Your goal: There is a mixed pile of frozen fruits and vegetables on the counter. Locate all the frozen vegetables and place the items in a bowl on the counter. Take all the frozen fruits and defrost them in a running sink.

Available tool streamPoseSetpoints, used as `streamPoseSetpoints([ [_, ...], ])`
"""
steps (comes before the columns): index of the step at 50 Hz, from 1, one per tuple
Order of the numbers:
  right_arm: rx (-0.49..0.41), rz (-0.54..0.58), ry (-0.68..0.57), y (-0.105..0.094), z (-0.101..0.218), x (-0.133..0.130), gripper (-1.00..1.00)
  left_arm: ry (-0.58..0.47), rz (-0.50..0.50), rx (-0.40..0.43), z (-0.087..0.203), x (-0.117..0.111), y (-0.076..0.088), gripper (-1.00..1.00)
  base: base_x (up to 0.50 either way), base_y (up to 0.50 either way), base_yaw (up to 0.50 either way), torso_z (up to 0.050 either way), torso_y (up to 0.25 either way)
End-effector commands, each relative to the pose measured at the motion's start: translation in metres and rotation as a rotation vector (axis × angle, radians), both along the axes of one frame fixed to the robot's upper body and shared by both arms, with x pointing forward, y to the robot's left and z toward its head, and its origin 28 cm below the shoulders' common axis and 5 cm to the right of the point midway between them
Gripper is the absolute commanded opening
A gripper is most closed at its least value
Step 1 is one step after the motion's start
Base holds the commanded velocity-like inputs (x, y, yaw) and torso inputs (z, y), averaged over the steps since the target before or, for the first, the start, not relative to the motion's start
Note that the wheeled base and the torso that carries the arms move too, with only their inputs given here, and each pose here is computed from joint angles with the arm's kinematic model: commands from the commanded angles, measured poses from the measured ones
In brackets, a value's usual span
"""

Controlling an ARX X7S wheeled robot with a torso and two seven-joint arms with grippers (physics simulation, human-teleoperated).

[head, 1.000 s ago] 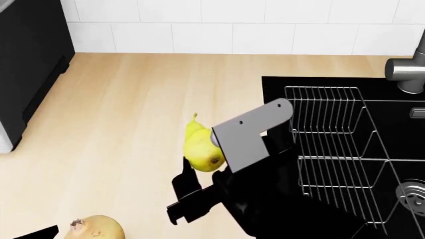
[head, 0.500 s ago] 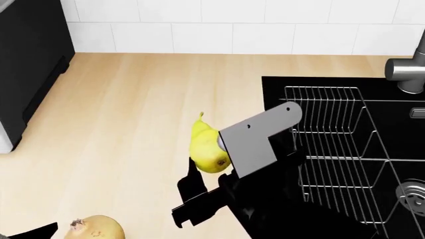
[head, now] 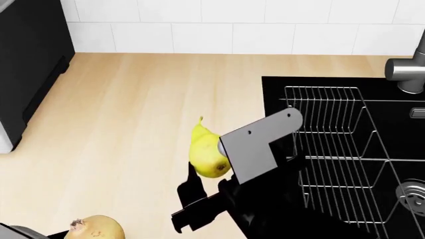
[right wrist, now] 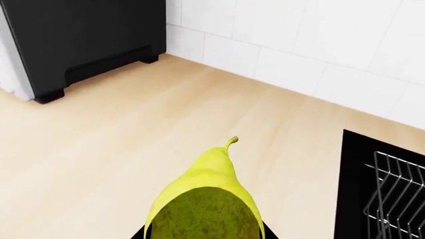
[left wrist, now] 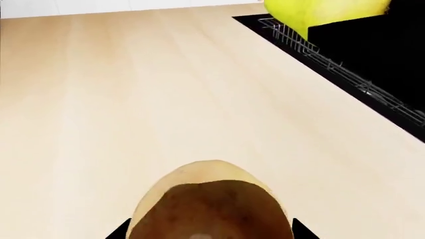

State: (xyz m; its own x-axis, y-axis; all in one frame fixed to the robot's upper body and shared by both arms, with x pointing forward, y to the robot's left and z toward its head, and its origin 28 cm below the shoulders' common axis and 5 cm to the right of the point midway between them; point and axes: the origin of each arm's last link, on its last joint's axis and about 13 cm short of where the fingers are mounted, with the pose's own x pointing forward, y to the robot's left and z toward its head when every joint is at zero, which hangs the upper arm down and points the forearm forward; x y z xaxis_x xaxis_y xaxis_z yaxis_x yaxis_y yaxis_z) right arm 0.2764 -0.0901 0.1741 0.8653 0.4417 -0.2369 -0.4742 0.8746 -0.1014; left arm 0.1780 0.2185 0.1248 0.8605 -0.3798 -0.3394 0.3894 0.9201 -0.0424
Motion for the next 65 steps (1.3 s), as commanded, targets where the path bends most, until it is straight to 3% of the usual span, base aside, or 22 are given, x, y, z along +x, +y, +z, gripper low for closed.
streamPoseSetpoints([
  [1,-0.008,0.007,-0.006,-0.001,-0.002,0.0,-1.0,0.035,-0.012,0.005,-0.009,0.004,-0.002,1.0,0.0,0.0,0.0,0.0,0.0],
  [8,-0.027,0.002,-0.04,-0.001,-0.002,-0.002,-1.0,0.019,-0.017,-0.022,-0.002,0.0,-0.002,1.0,0.0,0.0,0.0,0.0,0.0],
  [9,-0.024,-0.002,-0.044,-0.001,-0.002,-0.003,-1.0,0.01,-0.012,-0.024,-0.001,0.0,-0.002,-1.0,0.0,0.0,0.0,0.0,0.0],
  [20,0.028,-0.037,-0.091,-0.008,0.006,-0.016,-1.0,-0.083,0.006,-0.065,0.026,-0.006,-0.005,-1.0,0.0,0.0,0.0,0.0,0.0],
  [31,0.059,-0.125,-0.144,-0.024,0.019,-0.041,-1.0,-0.187,0.054,-0.094,0.06,0.012,0.0,-1.0,0.0,0.0,0.0,0.0,0.001],
  [39,0.193,-0.253,-0.151,-0.037,0.013,-0.055,-1.0,-0.187,0.095,-0.091,0.056,0.018,0.005,-1.0,0.0,0.0,0.0,0.0,0.0],
  [40,0.089,-0.225,-0.161,-0.035,0.012,-0.057,-1.0,-0.185,0.096,-0.088,0.056,0.017,0.005,-1.0,0.0,0.0,0.0,0.0,0.0],
  [44,0.162,-0.211,-0.157,-0.037,0.019,-0.063,-1.0,-0.192,0.103,-0.087,0.06,0.018,0.007,-1.0,0.0,0.0,0.0,0.0,0.0],
  [48,0.098,-0.245,-0.191,-0.043,0.026,-0.067,-1.0,-0.2,0.128,-0.094,0.06,0.021,0.014,-1.0,0.0,0.0,0.0,0.0,0.0],
  [65,0.053,-0.279,-0.197,-0.05,0.031,-0.074,-1.0,-0.225,0.134,-0.105,0.07,0.017,0.015,-1.0,0.07,-0.31,0.0,0.001,0.001],
])
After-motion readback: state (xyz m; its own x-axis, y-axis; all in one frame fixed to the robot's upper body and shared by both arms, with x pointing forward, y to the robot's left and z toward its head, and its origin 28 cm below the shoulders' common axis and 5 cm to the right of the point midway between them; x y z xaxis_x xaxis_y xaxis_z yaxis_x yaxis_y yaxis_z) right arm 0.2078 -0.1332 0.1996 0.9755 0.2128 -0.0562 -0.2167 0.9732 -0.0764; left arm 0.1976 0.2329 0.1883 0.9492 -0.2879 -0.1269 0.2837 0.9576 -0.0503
